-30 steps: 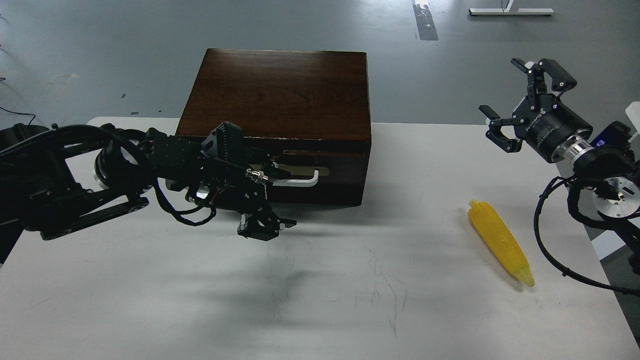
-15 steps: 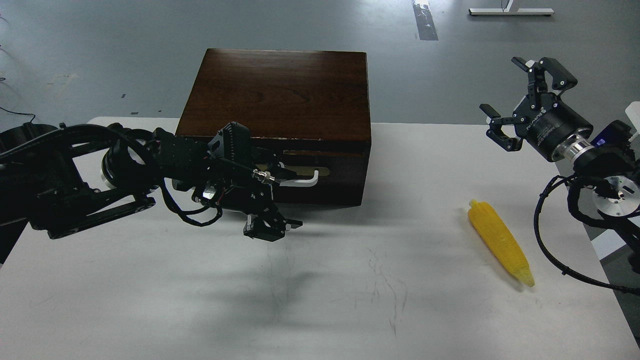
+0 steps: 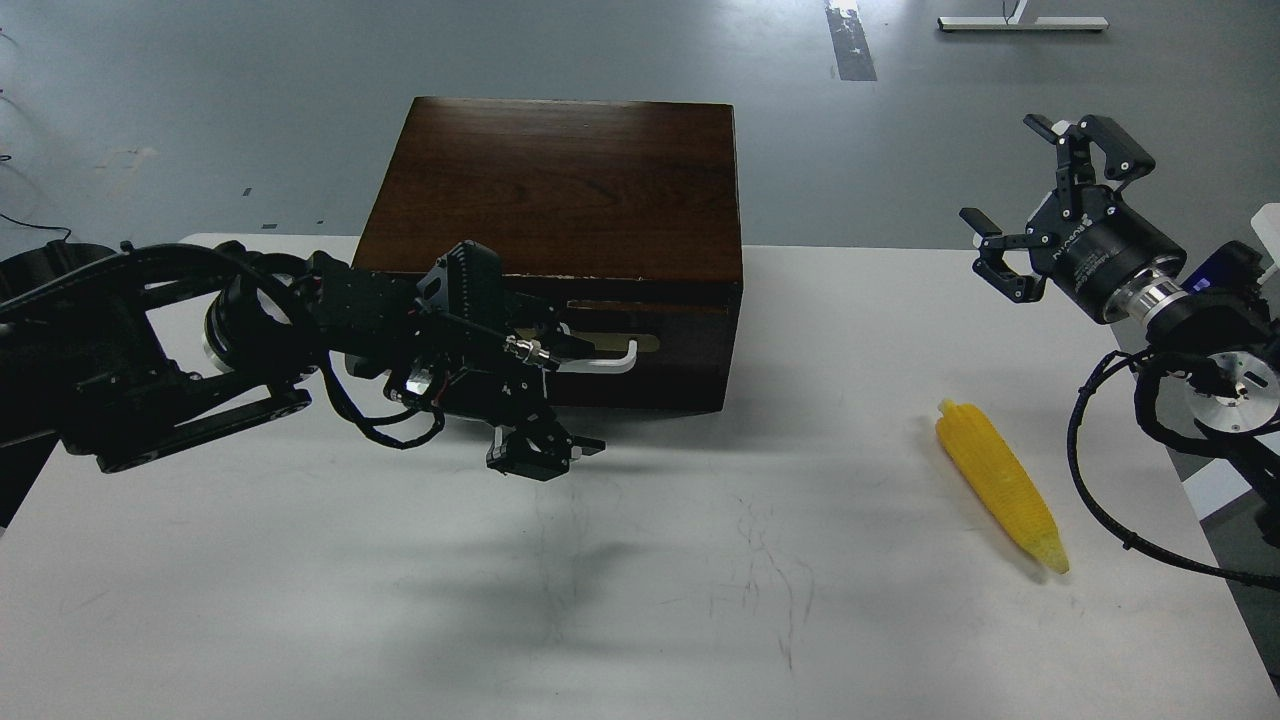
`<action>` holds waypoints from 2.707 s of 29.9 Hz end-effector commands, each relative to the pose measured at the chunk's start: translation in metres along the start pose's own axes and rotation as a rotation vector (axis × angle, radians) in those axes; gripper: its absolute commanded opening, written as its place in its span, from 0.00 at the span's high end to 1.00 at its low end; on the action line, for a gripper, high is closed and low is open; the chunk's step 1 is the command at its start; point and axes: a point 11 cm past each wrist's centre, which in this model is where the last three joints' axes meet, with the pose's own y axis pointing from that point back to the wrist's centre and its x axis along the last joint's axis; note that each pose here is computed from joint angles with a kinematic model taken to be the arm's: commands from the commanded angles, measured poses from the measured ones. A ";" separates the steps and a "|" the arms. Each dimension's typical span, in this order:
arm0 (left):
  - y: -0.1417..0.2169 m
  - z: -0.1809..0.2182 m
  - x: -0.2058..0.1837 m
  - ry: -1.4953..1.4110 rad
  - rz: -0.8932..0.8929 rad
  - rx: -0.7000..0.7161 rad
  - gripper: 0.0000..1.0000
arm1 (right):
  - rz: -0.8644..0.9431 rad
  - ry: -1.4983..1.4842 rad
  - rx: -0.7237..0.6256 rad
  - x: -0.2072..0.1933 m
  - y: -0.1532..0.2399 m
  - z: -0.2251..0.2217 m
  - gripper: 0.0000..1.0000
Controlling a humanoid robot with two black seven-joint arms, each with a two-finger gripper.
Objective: Put corn in drawer with both arms
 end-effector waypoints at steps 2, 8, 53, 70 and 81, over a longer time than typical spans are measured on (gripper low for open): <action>0.002 -0.004 -0.002 0.000 -0.011 0.010 0.02 | 0.000 0.000 0.000 0.000 0.000 0.000 0.00; 0.002 -0.008 -0.018 0.028 -0.040 0.026 0.02 | 0.000 0.000 0.000 0.000 0.000 0.000 0.00; 0.011 0.033 -0.023 0.003 -0.047 -0.080 0.02 | 0.016 0.003 0.015 0.004 -0.004 -0.006 0.00; 0.016 0.048 -0.025 0.000 -0.046 -0.114 0.02 | 0.011 0.003 0.021 0.003 -0.006 -0.008 0.00; 0.023 0.065 -0.027 0.008 -0.040 -0.148 0.02 | 0.015 0.002 0.020 0.004 -0.006 -0.007 0.00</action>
